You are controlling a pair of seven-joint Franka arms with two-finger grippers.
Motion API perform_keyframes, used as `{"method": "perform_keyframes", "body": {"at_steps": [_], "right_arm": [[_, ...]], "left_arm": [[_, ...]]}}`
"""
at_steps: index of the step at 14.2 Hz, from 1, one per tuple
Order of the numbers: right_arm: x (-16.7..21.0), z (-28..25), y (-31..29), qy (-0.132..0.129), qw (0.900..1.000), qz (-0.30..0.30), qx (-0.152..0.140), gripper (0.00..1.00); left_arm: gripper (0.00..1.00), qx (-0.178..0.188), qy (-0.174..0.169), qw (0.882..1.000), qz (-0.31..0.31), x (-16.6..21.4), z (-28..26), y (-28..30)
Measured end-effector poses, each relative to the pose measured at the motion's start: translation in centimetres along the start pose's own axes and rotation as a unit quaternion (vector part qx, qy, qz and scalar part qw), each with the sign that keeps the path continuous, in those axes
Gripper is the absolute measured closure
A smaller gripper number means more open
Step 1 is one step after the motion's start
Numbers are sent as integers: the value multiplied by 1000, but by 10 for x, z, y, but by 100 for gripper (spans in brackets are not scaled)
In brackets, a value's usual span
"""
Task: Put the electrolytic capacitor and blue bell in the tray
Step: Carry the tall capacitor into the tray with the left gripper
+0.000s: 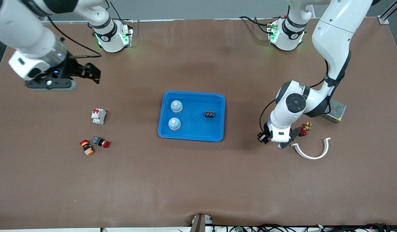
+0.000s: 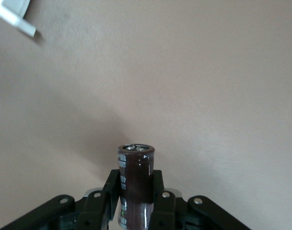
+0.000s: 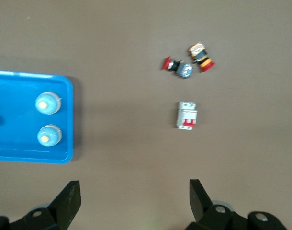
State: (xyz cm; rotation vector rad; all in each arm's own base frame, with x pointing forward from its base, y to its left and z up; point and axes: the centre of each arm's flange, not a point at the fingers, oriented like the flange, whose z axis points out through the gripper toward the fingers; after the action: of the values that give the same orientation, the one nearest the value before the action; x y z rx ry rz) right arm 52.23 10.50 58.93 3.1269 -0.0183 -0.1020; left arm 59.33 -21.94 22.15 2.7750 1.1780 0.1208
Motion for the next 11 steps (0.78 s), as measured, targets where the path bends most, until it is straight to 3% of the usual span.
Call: {"method": "perform_keyframes", "body": {"at_steps": [5, 8, 11], "right_arm": [[15, -15, 88, 29, 1000, -9, 7, 0], [28, -28, 104, 53, 999, -1, 7, 0], [39, -28, 105, 54, 999, 0, 7, 0]], "left_arm": [[68, -17, -8, 991, -130, -43, -20, 29], [68, 3, -9, 985, -173, -77, -30, 50], [68, -5, -9, 976, -219, -101, -42, 69]]}}
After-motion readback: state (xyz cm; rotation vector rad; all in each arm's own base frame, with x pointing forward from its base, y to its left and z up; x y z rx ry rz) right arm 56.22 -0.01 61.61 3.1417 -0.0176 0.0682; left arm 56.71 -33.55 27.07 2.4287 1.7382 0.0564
